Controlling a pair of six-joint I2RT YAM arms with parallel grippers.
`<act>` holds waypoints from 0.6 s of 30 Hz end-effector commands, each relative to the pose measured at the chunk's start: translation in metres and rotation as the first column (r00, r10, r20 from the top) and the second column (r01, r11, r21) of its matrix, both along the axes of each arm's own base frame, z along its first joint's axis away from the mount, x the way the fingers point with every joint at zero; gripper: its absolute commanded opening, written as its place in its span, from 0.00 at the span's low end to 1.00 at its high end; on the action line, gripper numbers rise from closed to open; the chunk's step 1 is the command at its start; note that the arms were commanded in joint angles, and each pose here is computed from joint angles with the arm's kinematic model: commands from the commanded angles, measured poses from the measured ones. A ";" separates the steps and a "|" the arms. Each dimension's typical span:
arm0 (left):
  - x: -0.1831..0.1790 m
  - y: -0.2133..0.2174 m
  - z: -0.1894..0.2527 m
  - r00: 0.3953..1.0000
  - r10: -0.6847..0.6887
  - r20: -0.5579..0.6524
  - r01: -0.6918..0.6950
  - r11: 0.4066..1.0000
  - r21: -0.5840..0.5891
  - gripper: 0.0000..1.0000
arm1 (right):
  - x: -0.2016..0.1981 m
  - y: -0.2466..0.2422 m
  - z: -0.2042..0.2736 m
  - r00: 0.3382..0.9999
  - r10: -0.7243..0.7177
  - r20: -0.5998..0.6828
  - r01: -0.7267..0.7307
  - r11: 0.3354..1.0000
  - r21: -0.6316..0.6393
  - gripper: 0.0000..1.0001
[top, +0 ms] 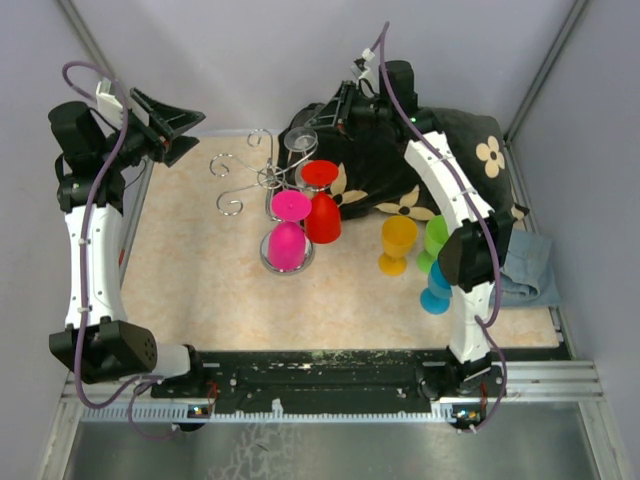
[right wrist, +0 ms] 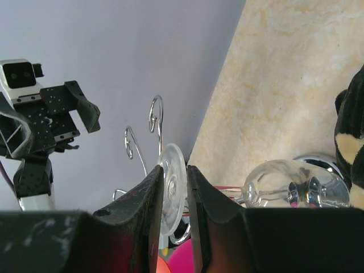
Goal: Take the wine glass off the wine glass rack
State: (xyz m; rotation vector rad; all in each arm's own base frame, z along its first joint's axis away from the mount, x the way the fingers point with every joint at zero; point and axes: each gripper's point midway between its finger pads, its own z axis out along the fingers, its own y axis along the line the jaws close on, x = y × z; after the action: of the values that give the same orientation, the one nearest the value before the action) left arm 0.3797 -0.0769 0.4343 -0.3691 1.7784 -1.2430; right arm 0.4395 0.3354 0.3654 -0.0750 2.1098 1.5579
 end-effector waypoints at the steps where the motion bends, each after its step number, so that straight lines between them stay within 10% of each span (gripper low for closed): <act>1: 0.000 0.001 0.005 0.999 -0.010 0.034 0.010 1.000 0.015 0.93 | -0.003 -0.003 0.027 0.996 0.012 0.085 -0.015 0.999 0.029 0.24; 18: -0.001 0.001 0.003 0.999 -0.015 0.035 0.015 1.000 0.015 0.92 | -0.012 -0.004 0.017 0.997 0.037 0.064 -0.037 0.999 0.008 0.22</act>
State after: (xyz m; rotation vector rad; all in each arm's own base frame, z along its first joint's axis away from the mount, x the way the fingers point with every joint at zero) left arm 0.3791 -0.0775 0.4344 -0.3628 1.7797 -1.2458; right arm 0.4353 0.3350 0.3609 -0.0943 2.1306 1.5597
